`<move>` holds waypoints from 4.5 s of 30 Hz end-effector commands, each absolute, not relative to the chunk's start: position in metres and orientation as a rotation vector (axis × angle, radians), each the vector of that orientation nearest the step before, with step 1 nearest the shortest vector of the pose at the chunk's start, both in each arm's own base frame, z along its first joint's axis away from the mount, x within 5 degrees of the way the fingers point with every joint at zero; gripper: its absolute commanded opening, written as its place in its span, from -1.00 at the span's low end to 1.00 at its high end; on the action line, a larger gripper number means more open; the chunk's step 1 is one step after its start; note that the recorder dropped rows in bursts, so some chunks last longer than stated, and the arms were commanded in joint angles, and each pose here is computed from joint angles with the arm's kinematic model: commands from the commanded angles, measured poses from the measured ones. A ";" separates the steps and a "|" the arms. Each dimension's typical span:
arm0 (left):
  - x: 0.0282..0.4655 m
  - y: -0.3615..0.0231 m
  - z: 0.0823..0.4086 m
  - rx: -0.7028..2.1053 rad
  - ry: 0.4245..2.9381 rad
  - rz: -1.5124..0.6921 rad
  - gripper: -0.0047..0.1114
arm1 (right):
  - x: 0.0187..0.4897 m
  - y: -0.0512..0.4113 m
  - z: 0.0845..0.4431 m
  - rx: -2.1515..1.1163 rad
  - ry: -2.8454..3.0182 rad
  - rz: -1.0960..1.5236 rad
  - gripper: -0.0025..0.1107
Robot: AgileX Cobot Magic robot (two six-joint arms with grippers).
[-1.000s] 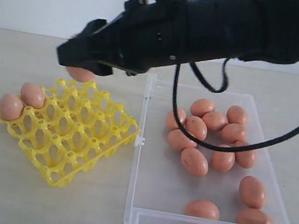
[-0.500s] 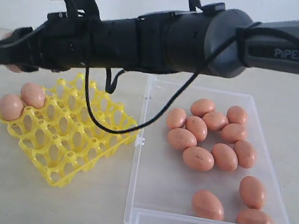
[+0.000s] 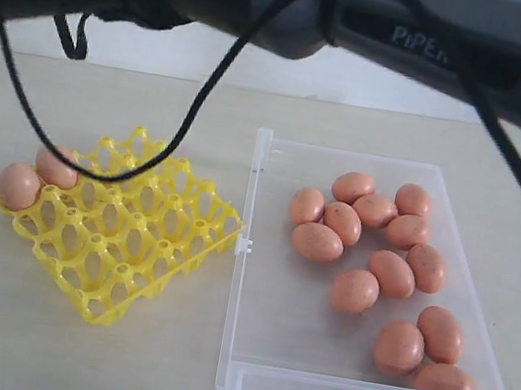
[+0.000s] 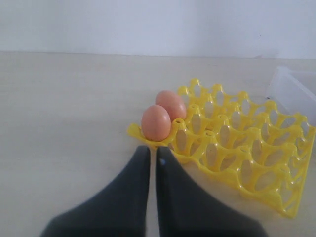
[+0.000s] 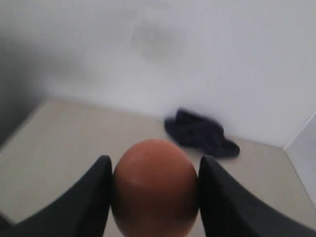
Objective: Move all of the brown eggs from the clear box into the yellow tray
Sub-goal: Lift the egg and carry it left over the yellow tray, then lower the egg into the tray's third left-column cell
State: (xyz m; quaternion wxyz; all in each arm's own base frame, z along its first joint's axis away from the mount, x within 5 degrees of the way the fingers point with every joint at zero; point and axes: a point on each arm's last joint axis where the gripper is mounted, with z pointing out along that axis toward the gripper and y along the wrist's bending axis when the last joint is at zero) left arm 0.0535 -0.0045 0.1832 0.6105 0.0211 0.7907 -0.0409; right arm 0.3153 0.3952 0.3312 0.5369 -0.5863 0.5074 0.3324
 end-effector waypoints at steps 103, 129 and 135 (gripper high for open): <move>0.053 -0.005 0.183 0.051 1.822 -0.102 -0.85 | 0.437 0.351 0.127 -0.537 2.116 0.560 -0.96; 0.053 -0.005 0.183 0.051 1.822 -0.102 -0.85 | 0.439 0.351 0.120 -0.557 2.086 0.532 -0.09; 0.053 -0.005 0.183 0.051 1.822 -0.102 -0.85 | 0.440 0.350 0.124 -0.548 2.065 0.530 -0.02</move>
